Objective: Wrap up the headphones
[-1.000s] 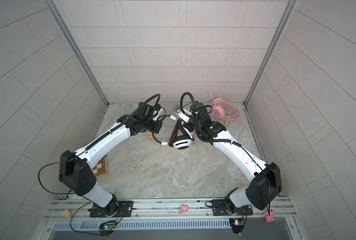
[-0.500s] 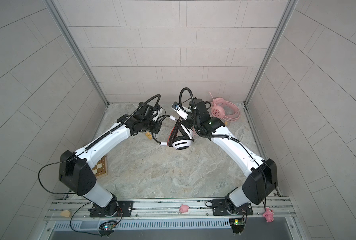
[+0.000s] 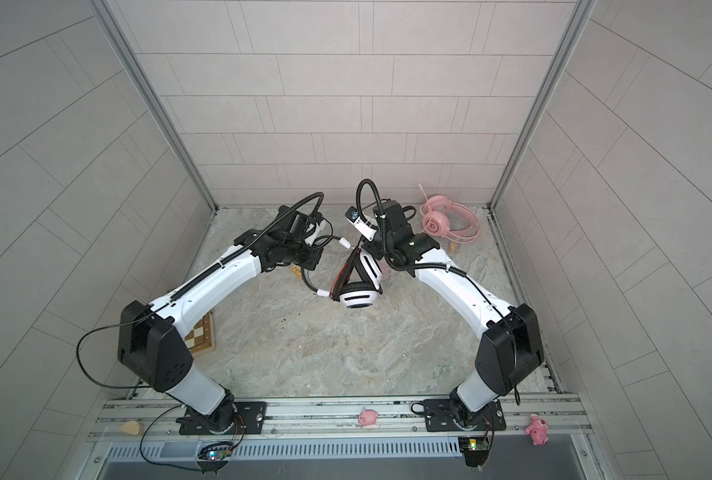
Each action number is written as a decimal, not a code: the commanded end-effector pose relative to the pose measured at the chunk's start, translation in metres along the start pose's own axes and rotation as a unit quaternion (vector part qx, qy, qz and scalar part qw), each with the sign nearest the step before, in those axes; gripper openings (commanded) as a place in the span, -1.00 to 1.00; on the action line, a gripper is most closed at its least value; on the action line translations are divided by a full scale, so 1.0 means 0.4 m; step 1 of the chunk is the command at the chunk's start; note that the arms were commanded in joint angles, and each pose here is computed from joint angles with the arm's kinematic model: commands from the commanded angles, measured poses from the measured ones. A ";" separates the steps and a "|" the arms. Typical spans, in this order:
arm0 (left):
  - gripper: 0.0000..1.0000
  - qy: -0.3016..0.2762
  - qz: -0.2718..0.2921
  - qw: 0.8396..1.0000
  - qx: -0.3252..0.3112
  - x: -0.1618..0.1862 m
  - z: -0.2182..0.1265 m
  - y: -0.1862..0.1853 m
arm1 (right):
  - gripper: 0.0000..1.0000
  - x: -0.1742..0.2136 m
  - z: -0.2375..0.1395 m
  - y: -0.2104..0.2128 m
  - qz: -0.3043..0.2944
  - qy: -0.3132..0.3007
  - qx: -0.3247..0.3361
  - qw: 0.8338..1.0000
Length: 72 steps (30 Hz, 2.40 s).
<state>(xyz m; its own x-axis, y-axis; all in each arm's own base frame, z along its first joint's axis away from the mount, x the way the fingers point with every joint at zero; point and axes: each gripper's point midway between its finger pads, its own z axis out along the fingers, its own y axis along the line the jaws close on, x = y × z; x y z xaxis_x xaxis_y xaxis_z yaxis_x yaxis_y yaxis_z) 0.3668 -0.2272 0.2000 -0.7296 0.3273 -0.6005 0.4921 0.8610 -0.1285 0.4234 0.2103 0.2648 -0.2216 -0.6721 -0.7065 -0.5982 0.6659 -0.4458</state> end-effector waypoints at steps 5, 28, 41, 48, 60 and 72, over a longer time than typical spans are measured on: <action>-1.00 -0.033 -0.001 0.997 0.067 -0.037 -0.053 -0.052 | -0.26 0.026 -0.009 -0.063 0.028 0.006 0.049 0.998; -1.00 -0.078 -0.138 0.987 0.028 -0.068 -0.063 0.130 | 0.15 0.146 0.018 0.000 0.214 0.021 0.023 0.976; -1.00 -0.094 -0.227 0.968 -0.047 -0.040 -0.074 0.324 | 0.24 0.267 0.097 0.261 0.330 0.024 -0.093 0.939; -1.00 -0.093 -0.277 0.953 -0.080 -0.015 -0.071 0.408 | 0.22 0.265 0.097 0.300 0.304 -0.001 -0.072 0.950; -1.00 -0.057 -0.399 0.901 -0.160 0.092 -0.031 0.610 | 0.22 0.267 0.076 0.289 0.302 -0.002 -0.058 0.952; -1.00 0.032 -0.526 0.822 -0.217 0.169 0.058 0.858 | 0.23 0.243 0.049 0.283 0.303 -0.030 -0.064 0.950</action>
<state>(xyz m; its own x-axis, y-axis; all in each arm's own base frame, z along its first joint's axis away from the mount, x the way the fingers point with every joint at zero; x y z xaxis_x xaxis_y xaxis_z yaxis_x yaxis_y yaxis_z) 0.4835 0.0683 0.0779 -0.7249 -0.6222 -0.2957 -0.5860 0.7826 -0.2101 0.3495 0.2229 0.1168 -0.5402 -0.1809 -0.8219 -0.4559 0.8838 0.1051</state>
